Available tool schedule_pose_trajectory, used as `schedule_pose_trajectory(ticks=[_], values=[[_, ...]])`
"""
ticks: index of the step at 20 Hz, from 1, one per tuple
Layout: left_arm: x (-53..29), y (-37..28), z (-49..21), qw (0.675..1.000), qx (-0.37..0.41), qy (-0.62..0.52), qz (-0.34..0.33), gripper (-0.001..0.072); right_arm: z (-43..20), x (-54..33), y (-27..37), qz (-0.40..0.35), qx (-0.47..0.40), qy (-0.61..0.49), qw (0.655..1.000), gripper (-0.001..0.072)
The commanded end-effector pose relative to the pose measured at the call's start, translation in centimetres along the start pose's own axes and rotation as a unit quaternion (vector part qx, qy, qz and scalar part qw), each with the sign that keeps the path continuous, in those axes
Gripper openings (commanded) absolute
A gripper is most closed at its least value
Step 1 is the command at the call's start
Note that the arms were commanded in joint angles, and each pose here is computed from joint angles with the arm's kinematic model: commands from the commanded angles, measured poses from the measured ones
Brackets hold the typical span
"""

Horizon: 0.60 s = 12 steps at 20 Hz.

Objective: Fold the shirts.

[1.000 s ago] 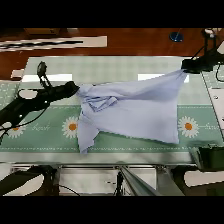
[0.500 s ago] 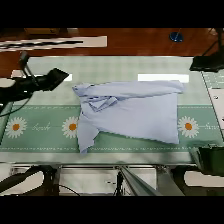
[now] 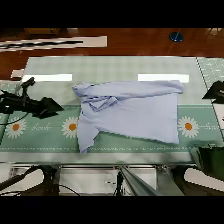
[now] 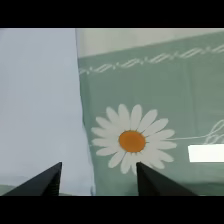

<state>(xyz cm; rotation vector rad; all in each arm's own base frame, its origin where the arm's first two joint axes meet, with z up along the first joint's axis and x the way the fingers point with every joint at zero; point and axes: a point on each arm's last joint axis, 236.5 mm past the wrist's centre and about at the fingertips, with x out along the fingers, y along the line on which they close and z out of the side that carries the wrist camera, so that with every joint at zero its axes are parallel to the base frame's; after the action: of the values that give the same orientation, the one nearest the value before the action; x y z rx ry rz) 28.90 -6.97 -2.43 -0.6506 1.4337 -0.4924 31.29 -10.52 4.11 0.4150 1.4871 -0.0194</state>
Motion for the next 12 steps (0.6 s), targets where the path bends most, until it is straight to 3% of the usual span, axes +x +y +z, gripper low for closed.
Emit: schedule_pose_trajectory(ticks=[1,5,12], values=[[3.6,-0.3,-3.5,0.996,0.04,0.07,0.024,0.0589,-3.4,3.4,1.4,0.096,0.022,0.037,0.994,0.0523],[5.8,0.4,-2.3,0.994,0.057,0.054,0.077,0.0589,-3.4,5.5,0.6,0.087,0.015,0.019,0.996,0.0522],[10.4,1.2,-1.3,0.993,0.057,0.059,0.089,0.059,-2.5,6.5,0.5,0.089,0.014,-0.005,0.996,0.0523]])
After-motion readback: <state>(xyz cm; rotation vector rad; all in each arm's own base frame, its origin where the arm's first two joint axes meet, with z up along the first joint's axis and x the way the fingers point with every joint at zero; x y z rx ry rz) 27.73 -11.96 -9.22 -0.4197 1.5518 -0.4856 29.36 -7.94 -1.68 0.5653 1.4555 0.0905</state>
